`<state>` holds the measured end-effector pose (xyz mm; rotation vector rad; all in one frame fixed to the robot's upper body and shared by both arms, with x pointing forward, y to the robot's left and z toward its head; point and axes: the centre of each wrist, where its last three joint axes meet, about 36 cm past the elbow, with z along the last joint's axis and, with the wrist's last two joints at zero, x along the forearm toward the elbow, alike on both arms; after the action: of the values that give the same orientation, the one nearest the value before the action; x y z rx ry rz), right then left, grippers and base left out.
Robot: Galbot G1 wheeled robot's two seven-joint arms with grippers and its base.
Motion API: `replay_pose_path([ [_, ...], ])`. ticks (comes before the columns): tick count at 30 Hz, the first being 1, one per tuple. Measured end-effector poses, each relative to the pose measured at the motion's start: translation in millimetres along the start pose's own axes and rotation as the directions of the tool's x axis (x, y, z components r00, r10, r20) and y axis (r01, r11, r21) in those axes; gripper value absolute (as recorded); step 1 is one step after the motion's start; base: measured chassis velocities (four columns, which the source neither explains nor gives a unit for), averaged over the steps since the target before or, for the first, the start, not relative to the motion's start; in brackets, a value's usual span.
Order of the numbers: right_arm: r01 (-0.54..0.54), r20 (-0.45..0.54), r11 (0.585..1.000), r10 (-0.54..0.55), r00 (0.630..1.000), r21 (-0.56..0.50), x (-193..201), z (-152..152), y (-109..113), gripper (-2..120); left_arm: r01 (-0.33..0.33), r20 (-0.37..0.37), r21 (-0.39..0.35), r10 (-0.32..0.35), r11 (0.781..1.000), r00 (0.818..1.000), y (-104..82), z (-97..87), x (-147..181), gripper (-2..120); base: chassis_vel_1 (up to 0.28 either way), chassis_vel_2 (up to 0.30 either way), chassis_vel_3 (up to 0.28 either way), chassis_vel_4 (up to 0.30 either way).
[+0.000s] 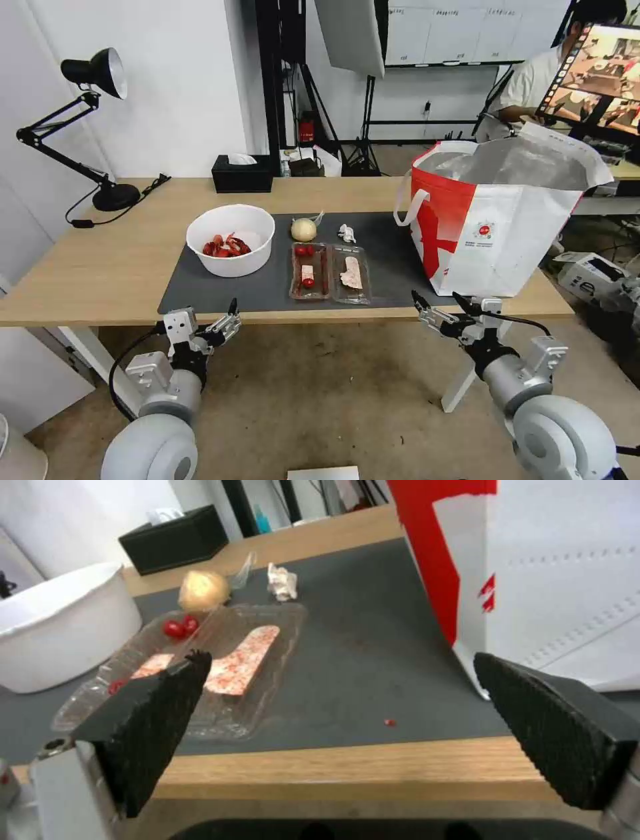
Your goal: Pick up the trash from the table and place it into the takeout bag.
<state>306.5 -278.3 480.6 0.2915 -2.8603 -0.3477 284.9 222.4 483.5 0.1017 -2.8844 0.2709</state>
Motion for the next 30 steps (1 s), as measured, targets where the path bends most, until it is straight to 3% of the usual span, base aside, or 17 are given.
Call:
replay_pose_path([
  [5, 0.003, -0.003, 0.999, -0.003, 1.000, -0.039, -3.2, 0.5, 0.2, 100, 0.001, 0.003, -0.010, -0.001, 1.000, 1.000, 0.8, 0.3, 0.3, 100, 0.000, 0.000, 0.000, 0.000],
  [9, 0.020, -0.013, 0.991, -0.022, 1.000, -0.132, -7.1, 0.3, 3.1, 100, 0.012, 0.006, -0.043, -0.012, 0.999, 1.000, 3.9, 1.1, 0.5, 100, 0.000, 0.000, 0.000, 0.000],
  [12, 0.050, -0.028, 0.956, -0.060, 0.998, -0.288, -10.2, -2.0, 11.1, 100, 0.016, 0.015, -0.081, -0.015, 0.997, 1.000, 7.9, 1.5, -0.2, 100, 0.000, 0.000, 0.000, 0.000],
  [13, 0.050, -0.028, 0.956, -0.060, 0.998, -0.288, -10.2, -2.0, 11.1, 100, 0.016, 0.015, -0.081, -0.015, 0.997, 1.000, 7.9, 1.5, -0.2, 100, 0.000, 0.000, 0.000, 0.000],
  [15, 0.079, -0.042, 0.876, -0.112, 0.993, -0.475, -10.7, -9.3, 21.2, 100, 0.016, 0.022, -0.100, -0.014, 0.995, 1.000, 11.0, 1.0, -0.8, 100, 0.000, 0.000, 0.000, 0.000],
  [16, 0.088, -0.054, 0.797, -0.149, 0.987, -0.598, -12.6, -14.4, 29.2, 100, 0.018, 0.026, -0.106, -0.016, 0.994, 1.000, 13.3, 1.9, -0.3, 100, 0.000, 0.000, 0.000, 0.000],
  [17, 0.088, -0.054, 0.797, -0.149, 0.987, -0.598, -12.6, -14.4, 29.2, 100, 0.018, 0.026, -0.106, -0.016, 0.994, 1.000, 13.3, 1.9, -0.3, 100, 0.000, 0.000, 0.000, 0.000],
  [18, 0.084, -0.060, 0.757, -0.161, 0.985, -0.648, -14.3, -15.5, 33.7, 100, 0.021, 0.027, -0.108, -0.018, 0.994, 0.999, 14.2, 2.4, 0.0, 100, 0.000, 0.000, 0.000, 0.000],
  [19, 0.084, -0.060, 0.757, -0.161, 0.985, -0.648, -14.3, -15.5, 33.7, 100, 0.021, 0.027, -0.108, -0.018, 0.994, 0.999, 14.2, 2.4, 0.0, 100, 0.000, 0.000, 0.000, 0.000],
  [22, 0.074, -0.069, 0.670, -0.185, 0.980, -0.739, -18.5, -12.1, 47.2, 100, 0.024, 0.025, -0.109, -0.021, 0.994, 0.999, 15.2, 3.3, 1.3, 100, 0.000, 0.000, 0.000, 0.000],
  [23, 0.074, -0.069, 0.670, -0.185, 0.980, -0.739, -18.5, -12.1, 47.2, 100, 0.024, 0.025, -0.109, -0.021, 0.994, 0.999, 15.2, 3.3, 1.3, 100, 0.000, 0.000, 0.000, 0.000],
  [26, 0.054, -0.092, 0.599, -0.210, 0.973, -0.799, -22.4, -4.9, 61.5, 100, 0.028, 0.017, -0.103, -0.026, 0.994, 1.000, 15.3, 5.1, 3.4, 100, 0.000, 0.000, 0.000, 0.000],
  [30, 0.028, -0.114, 0.571, -0.211, 0.971, -0.821, -27.9, 2.5, 70.7, 100, 0.032, 0.013, -0.103, -0.030, 0.994, 0.999, 16.1, 6.1, 4.4, 100, 0.000, 0.000, 0.000, 0.000],
])
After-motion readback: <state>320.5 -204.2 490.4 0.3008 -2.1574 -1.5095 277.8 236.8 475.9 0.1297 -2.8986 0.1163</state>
